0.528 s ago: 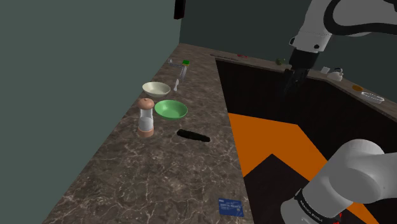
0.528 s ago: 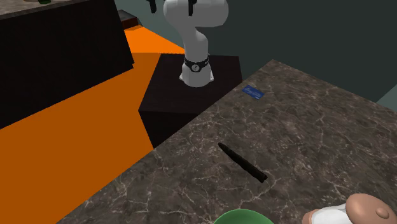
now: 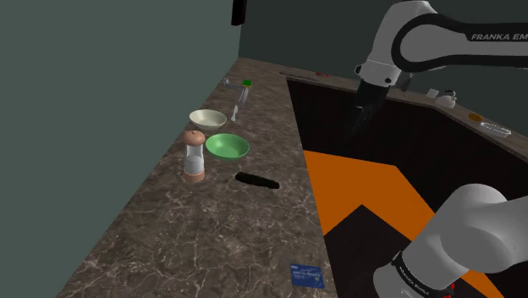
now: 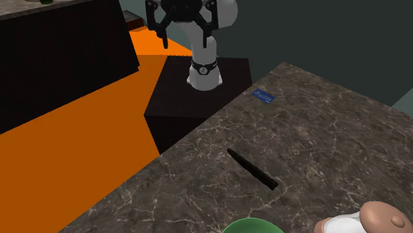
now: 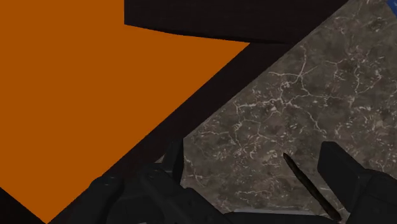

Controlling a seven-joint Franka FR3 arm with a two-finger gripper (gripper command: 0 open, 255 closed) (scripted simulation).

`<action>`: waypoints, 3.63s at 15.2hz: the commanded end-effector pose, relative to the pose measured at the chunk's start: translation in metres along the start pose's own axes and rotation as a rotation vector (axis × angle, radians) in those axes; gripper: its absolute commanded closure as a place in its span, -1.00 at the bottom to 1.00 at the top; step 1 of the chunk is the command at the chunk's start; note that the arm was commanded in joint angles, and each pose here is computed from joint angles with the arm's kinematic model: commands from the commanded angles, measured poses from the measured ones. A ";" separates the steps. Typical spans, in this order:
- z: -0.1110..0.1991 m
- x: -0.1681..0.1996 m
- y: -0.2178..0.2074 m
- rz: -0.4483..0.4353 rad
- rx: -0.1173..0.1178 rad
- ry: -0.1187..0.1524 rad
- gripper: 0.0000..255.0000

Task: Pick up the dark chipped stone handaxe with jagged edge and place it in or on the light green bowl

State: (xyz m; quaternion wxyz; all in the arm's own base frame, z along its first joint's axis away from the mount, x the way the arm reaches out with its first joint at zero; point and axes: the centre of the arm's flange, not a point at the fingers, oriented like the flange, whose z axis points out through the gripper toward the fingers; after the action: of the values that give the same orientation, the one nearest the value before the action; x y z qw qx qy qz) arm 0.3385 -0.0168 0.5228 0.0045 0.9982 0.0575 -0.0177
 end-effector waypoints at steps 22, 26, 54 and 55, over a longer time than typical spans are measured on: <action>0.191 0.173 -0.125 -0.645 0.037 0.123 -1.00; 0.216 0.192 -0.151 -0.736 0.042 0.140 -1.00; 0.240 0.196 -0.155 -0.736 0.042 0.140 1.00; 0.234 0.196 -0.155 -0.736 0.042 0.140 1.00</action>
State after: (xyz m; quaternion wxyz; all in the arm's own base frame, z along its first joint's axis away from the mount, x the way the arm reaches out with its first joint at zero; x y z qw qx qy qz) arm 0.5075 0.1570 0.2744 -0.0268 0.9093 0.4124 0.0491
